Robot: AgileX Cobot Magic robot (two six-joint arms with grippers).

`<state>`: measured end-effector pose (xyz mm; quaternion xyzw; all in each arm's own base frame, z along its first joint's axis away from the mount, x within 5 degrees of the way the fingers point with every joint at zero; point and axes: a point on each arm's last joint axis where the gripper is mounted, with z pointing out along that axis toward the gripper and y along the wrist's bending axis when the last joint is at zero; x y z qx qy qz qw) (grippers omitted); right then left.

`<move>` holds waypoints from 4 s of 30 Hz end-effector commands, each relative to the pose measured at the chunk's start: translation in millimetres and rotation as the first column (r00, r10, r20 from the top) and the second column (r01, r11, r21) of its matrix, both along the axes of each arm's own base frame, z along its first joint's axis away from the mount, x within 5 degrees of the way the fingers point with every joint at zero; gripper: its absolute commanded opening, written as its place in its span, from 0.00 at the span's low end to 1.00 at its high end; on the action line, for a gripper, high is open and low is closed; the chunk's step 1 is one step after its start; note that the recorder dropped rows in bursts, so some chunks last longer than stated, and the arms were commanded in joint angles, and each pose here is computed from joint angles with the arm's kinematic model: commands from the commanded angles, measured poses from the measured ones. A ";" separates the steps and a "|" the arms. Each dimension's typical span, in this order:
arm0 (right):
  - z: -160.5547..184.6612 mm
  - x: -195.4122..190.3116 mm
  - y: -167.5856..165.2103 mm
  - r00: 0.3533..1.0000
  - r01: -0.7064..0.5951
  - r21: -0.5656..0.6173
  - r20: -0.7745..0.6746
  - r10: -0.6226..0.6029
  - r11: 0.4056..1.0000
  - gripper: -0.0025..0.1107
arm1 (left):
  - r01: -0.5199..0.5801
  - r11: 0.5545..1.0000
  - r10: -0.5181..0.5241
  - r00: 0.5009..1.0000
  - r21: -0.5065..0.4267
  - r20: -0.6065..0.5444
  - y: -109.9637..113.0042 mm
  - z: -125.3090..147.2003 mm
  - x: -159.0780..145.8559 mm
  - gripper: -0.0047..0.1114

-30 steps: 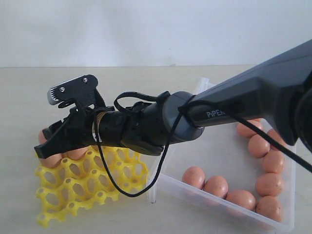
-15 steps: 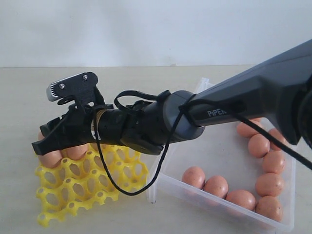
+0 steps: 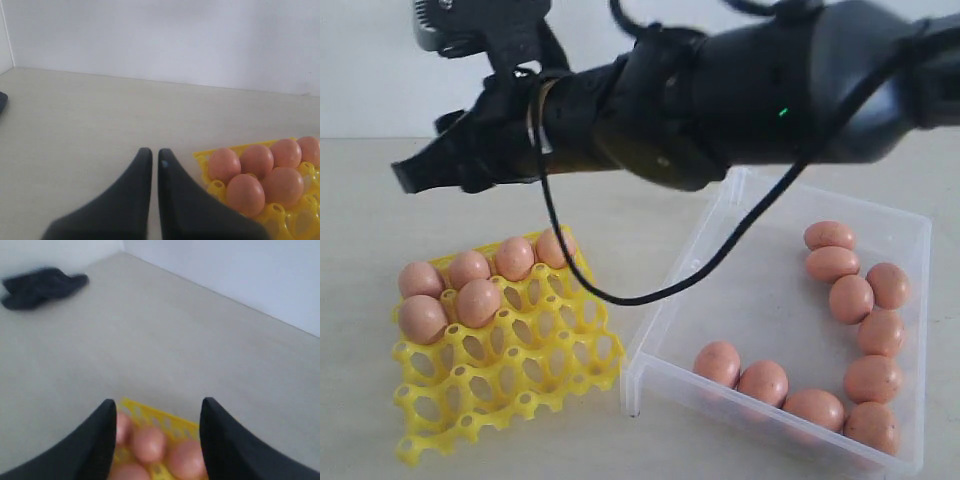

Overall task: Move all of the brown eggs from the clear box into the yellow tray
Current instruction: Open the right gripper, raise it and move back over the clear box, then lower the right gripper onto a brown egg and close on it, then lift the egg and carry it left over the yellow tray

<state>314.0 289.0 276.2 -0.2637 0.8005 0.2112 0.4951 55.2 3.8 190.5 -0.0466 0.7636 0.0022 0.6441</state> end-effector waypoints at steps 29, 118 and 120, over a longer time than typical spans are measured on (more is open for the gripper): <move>-53.4 21.5 -217.1 0.554 -0.065 -0.654 -0.651 -0.518 0.754 0.44 | -0.003 1.000 0.003 1.000 0.002 0.005 0.2 -0.3 -0.1 0.08; -79.5 66.4 -150.1 0.692 0.417 -0.415 -0.433 -0.578 0.809 0.02 | -0.003 1.000 0.003 1.000 0.002 0.005 0.2 -0.3 -0.1 0.08; -61.8 62.4 -140.7 0.738 0.418 -0.359 -0.402 -0.542 0.835 0.02 | -0.003 1.000 0.003 1.000 0.002 0.005 0.2 -0.3 -0.1 0.08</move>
